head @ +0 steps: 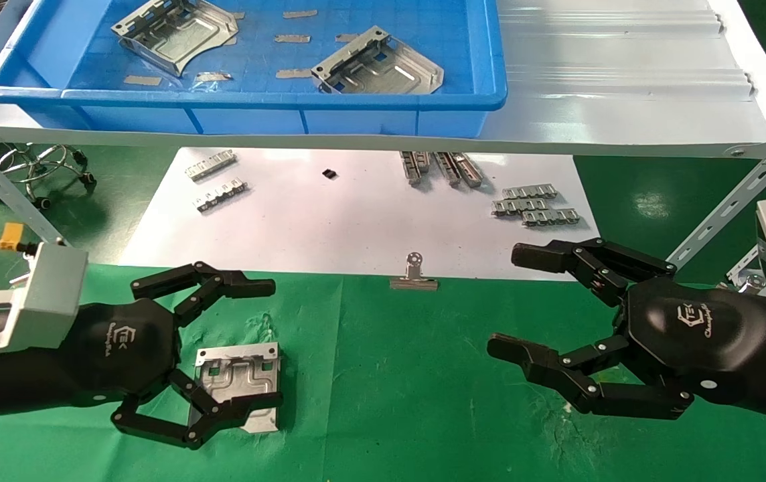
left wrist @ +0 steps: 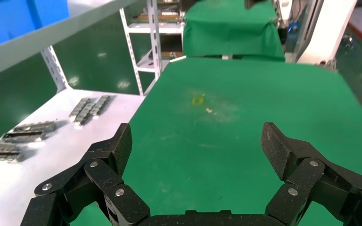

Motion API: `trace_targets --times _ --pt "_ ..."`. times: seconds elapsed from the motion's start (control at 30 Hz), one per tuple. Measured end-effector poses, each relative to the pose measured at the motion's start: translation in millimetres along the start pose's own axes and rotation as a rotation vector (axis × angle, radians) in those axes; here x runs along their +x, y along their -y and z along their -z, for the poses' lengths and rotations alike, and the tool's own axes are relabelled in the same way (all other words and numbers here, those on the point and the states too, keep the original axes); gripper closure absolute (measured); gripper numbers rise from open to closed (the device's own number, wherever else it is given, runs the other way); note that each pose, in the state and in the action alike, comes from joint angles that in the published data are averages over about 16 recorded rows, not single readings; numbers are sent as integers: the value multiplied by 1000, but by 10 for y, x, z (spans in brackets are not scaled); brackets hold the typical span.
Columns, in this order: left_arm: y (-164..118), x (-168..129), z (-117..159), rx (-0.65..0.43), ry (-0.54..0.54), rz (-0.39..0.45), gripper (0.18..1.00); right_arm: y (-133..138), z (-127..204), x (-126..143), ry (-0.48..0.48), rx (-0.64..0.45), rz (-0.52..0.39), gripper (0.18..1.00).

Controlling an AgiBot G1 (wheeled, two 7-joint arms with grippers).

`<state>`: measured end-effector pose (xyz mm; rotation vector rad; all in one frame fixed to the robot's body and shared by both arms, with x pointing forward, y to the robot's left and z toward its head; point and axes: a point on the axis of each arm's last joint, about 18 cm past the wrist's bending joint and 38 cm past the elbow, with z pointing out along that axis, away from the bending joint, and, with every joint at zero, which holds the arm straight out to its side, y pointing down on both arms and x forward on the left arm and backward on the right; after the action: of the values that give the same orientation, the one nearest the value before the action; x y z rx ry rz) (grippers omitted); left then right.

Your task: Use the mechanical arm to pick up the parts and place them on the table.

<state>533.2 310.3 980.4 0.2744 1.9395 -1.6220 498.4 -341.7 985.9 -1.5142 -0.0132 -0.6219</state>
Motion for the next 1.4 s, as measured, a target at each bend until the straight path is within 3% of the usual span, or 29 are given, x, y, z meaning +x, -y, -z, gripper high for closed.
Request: trace_targets --times 0.43,0.8,1.4 --pt "282 278 60 81 -28 60 183 0 0 0 0 0 0 199" --pt "440 448 91 116 -52 87 183 0 1 0 0 0 0 179" --pt "431 438 91 114 -50 88 183 -1 1 1 -1 0 0 178"
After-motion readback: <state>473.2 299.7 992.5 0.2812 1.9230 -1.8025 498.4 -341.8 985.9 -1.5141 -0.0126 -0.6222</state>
